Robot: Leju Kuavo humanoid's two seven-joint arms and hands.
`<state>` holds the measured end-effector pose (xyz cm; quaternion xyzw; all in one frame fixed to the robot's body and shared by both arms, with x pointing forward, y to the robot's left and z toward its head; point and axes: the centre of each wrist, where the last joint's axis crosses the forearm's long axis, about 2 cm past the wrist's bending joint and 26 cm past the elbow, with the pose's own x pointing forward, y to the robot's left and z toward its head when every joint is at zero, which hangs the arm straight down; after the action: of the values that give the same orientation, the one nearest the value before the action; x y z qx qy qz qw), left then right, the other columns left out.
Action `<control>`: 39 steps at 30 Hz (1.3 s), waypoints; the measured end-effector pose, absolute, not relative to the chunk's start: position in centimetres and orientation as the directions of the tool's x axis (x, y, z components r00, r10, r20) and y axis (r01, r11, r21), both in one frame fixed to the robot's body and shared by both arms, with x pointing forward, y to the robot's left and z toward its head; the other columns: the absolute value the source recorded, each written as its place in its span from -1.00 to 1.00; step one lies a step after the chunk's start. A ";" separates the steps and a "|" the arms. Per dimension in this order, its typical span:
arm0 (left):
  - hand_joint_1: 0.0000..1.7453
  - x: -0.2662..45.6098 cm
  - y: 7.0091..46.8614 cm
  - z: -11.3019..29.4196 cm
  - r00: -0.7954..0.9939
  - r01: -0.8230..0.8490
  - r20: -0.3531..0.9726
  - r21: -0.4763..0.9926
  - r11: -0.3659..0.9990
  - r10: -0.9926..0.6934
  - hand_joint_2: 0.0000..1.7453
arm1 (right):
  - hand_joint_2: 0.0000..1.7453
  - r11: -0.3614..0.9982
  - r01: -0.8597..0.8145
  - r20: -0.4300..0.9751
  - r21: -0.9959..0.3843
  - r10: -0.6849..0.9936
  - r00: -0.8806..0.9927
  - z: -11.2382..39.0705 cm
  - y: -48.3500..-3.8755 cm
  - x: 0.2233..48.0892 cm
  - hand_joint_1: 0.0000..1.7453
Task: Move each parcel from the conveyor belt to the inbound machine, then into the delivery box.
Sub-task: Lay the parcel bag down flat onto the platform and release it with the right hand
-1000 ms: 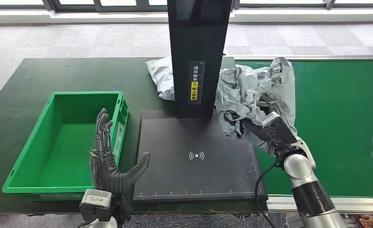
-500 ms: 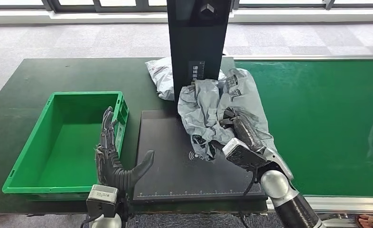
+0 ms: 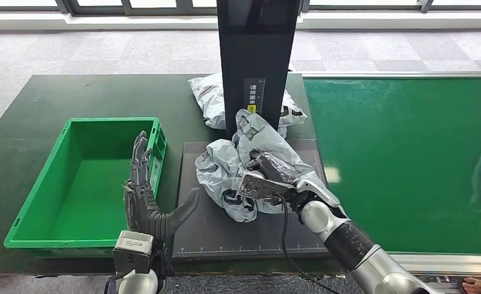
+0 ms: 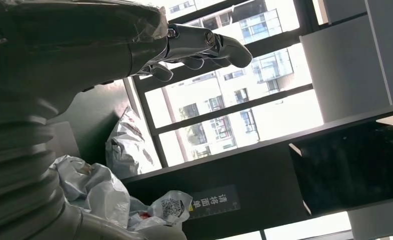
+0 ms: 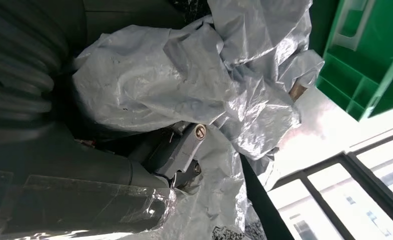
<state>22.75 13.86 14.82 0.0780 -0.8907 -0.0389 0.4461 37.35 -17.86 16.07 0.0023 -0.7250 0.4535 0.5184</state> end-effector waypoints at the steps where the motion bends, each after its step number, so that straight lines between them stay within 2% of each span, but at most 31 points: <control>1: -1.00 22.7 13.9 14.8 -0.589 -0.105 0.789 0.139 0.985 -0.174 1.00 | 1.00 0.580 -0.484 0.755 -0.655 0.472 -0.455 15.9 -17.7 37.5 1.00; 17: -1.00 22.8 13.9 14.8 -0.585 -0.106 0.792 0.139 0.985 -0.175 1.00 | 1.00 0.548 -0.526 0.758 -0.651 0.512 -0.405 14.9 -16.9 38.5 1.00; 18: -1.00 22.8 13.9 14.8 -0.585 -0.106 0.792 0.139 0.985 -0.175 1.00 | 1.00 0.547 -0.527 0.759 -0.650 0.512 -0.403 14.9 -16.9 38.5 0.54; 21: -1.00 22.8 13.9 14.8 -0.583 -0.106 0.793 0.139 0.985 -0.175 1.00 | -0.50 0.534 -0.548 0.762 -0.644 0.515 -0.393 14.8 -16.8 38.6 -0.96; 22: -1.00 22.8 13.9 14.8 -0.582 -0.106 0.794 0.139 0.985 -0.175 1.00 | -1.00 0.522 -0.560 0.760 -0.643 0.520 -0.389 14.8 -16.6 38.6 -1.00; 31: -1.00 23.0 13.7 14.8 -0.578 -0.097 0.799 0.133 0.986 -0.165 1.00 | -1.00 0.347 -0.648 0.698 -0.679 0.580 -0.421 14.2 -15.9 39.2 -1.00; 39: -1.00 23.1 13.8 14.8 -0.580 -0.103 0.797 0.134 0.986 -0.169 1.00 | -1.00 0.282 -0.648 0.648 -0.708 0.624 -0.437 15.6 -17.5 40.5 -1.00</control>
<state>23.09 13.76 14.81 0.0763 -0.8881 -0.0366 0.4519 40.51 -17.46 15.57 0.0097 -0.5994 0.5992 0.5306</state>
